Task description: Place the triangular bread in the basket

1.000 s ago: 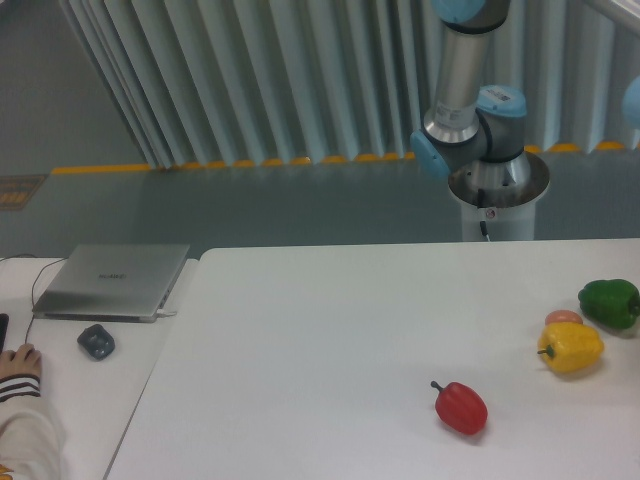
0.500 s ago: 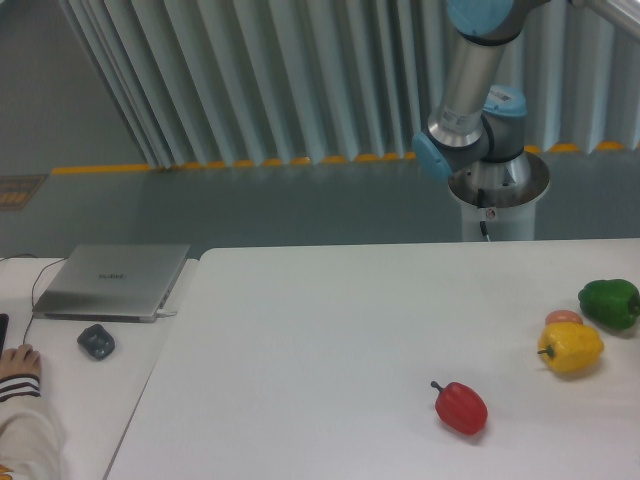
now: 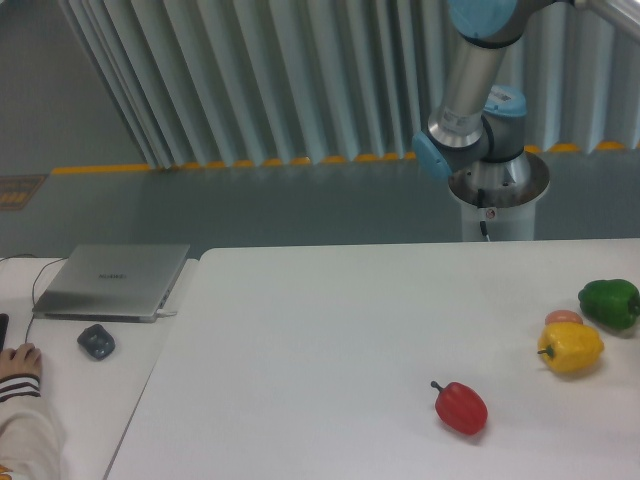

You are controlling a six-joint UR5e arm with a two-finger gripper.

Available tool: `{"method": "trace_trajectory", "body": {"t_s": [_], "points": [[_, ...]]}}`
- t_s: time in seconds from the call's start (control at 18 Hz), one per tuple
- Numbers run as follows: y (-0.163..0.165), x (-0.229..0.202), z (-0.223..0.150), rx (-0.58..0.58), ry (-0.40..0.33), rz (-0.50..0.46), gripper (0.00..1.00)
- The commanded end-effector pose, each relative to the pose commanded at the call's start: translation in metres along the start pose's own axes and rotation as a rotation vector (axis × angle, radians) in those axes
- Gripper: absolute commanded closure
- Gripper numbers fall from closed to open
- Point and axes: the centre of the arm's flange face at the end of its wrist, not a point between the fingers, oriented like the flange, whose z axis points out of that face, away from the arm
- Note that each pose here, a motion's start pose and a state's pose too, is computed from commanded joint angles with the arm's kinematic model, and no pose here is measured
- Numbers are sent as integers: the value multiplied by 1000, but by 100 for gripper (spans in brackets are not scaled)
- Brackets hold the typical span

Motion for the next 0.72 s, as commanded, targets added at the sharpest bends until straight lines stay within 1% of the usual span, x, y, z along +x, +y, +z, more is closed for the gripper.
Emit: {"method": "trace_trajectory", "body": {"t_s": [0.44,0.61,0.72], "points": [[-2,4,1,0,10,11,0],[-23,6,-3,1,14,39,0],[-43,13,-9,-20,47,59,0]]}}
